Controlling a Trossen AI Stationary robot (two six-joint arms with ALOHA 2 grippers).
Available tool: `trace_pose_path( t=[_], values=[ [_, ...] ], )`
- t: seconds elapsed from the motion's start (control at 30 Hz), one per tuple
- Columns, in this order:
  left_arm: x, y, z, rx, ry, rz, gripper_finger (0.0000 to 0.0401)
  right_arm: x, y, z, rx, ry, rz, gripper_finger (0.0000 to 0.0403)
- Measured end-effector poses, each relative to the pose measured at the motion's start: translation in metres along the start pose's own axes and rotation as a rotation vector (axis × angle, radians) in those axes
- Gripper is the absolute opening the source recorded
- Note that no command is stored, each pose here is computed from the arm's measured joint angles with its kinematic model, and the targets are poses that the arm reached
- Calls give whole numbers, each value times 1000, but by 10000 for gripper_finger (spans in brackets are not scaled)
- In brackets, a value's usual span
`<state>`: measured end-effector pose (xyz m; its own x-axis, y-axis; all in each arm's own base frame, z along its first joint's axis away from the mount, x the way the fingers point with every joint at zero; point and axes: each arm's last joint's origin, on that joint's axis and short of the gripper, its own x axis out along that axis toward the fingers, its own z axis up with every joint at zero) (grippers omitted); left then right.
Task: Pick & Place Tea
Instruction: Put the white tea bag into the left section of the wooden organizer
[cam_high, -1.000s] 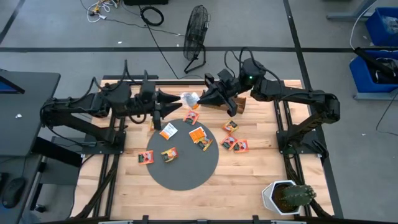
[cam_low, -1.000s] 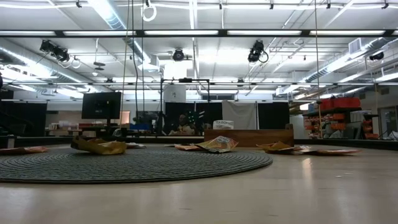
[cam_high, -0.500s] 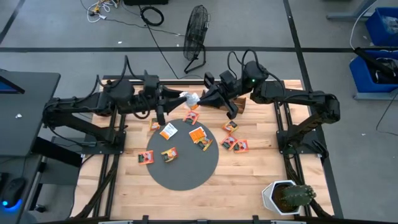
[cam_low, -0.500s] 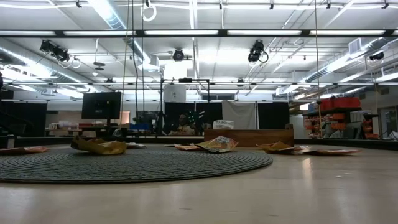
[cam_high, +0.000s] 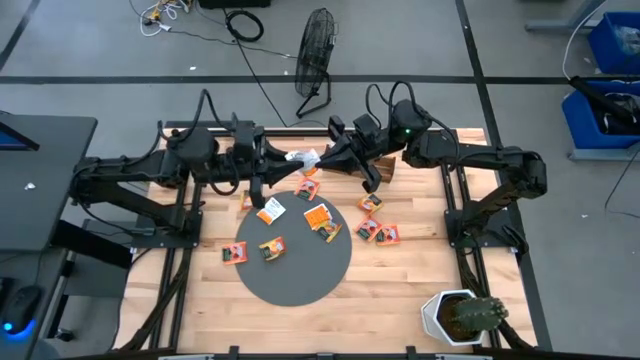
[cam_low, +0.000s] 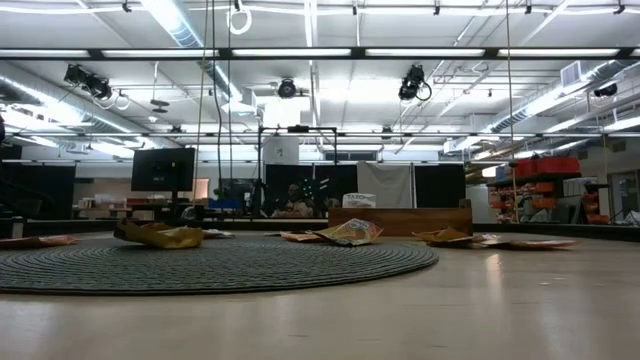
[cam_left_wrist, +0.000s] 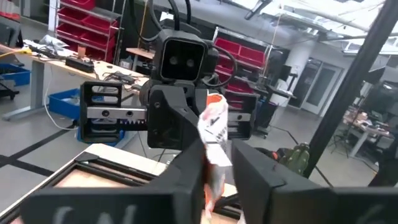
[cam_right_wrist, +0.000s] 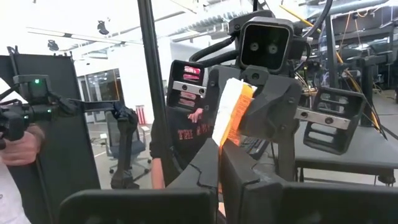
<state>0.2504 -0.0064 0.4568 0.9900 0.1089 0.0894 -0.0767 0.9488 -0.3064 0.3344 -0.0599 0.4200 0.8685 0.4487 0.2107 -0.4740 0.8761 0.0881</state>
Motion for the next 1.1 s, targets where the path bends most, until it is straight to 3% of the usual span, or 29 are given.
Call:
trace_pose_path(
  t=[0.13, 0.27, 0.5, 0.7, 0.9, 1.1],
  values=[
    [0, 0, 0, 10, 1, 0, 11, 0, 0, 0, 1, 1, -2, 0],
    [-1, 0, -1, 49, 13, 4, 7, -1, -3, -1, 49, 5, -36, 19],
    [-5, 6, -16, 78, 184, 48, 4, -17, 3, 12, 120, 68, -114, 133],
    [-6, 12, -33, 135, 352, 94, 4, -13, 7, 43, 122, 328, -265, 216],
    [-1, 20, -41, 201, 422, 125, 3, 9, -10, 52, 227, 520, -279, 226],
    [0, 22, -43, 252, 437, 125, 3, 29, -28, 35, 299, 649, -270, 211]
  ],
)
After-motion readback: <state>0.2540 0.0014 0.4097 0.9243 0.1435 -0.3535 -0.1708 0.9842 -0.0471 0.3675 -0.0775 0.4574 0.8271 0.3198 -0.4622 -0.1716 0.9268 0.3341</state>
